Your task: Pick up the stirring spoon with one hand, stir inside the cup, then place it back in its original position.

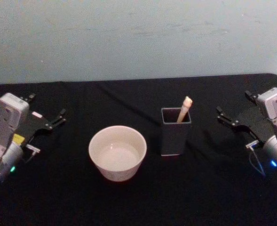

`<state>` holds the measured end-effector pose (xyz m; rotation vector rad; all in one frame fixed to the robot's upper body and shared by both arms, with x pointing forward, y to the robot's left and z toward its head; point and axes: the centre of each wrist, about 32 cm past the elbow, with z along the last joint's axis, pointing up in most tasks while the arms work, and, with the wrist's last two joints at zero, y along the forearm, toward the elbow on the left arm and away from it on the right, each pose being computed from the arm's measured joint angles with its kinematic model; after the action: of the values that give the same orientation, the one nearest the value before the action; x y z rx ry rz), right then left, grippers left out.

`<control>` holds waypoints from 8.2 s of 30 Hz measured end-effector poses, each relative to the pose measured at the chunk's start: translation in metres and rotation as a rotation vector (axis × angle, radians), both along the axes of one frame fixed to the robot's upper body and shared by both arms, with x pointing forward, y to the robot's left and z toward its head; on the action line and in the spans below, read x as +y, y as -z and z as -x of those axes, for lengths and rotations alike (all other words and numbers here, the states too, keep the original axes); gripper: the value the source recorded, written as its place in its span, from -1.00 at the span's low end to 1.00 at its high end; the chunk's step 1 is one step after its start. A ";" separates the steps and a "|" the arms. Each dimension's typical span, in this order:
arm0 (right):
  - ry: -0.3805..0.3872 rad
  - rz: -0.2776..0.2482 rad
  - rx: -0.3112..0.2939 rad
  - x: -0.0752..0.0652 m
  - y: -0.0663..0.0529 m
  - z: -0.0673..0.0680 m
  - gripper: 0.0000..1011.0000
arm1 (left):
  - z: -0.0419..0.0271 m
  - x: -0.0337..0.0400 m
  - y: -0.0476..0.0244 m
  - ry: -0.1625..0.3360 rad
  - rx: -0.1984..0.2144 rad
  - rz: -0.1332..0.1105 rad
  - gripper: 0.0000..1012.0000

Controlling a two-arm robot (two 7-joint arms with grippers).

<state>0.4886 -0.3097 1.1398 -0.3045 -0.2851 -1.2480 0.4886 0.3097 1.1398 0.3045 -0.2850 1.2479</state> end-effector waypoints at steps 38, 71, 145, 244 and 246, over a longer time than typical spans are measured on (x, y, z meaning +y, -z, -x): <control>0.000 0.000 0.000 0.000 0.000 0.000 0.98 | 0.0000 0.0000 0.0000 0.000 0.000 0.000 0.98; -0.106 -0.187 0.067 0.002 -0.013 0.015 0.98 | 0.0000 0.0000 0.0000 0.000 0.000 0.000 0.98; -0.336 -0.420 0.222 0.046 -0.018 -0.028 -0.28 | 0.0000 0.0000 0.0000 0.000 0.000 0.000 0.98; -0.935 -0.173 0.030 0.112 -0.015 -0.072 -0.58 | 0.0000 0.0000 0.0000 0.000 0.000 0.000 0.98; -0.932 -0.169 0.030 0.113 -0.014 -0.073 -0.58 | 0.0000 0.0000 0.0000 0.000 0.000 0.000 0.98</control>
<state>0.5616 -0.1968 1.1540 -0.0209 -0.2473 -0.3424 0.4886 0.3097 1.1398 0.3045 -0.2850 1.2479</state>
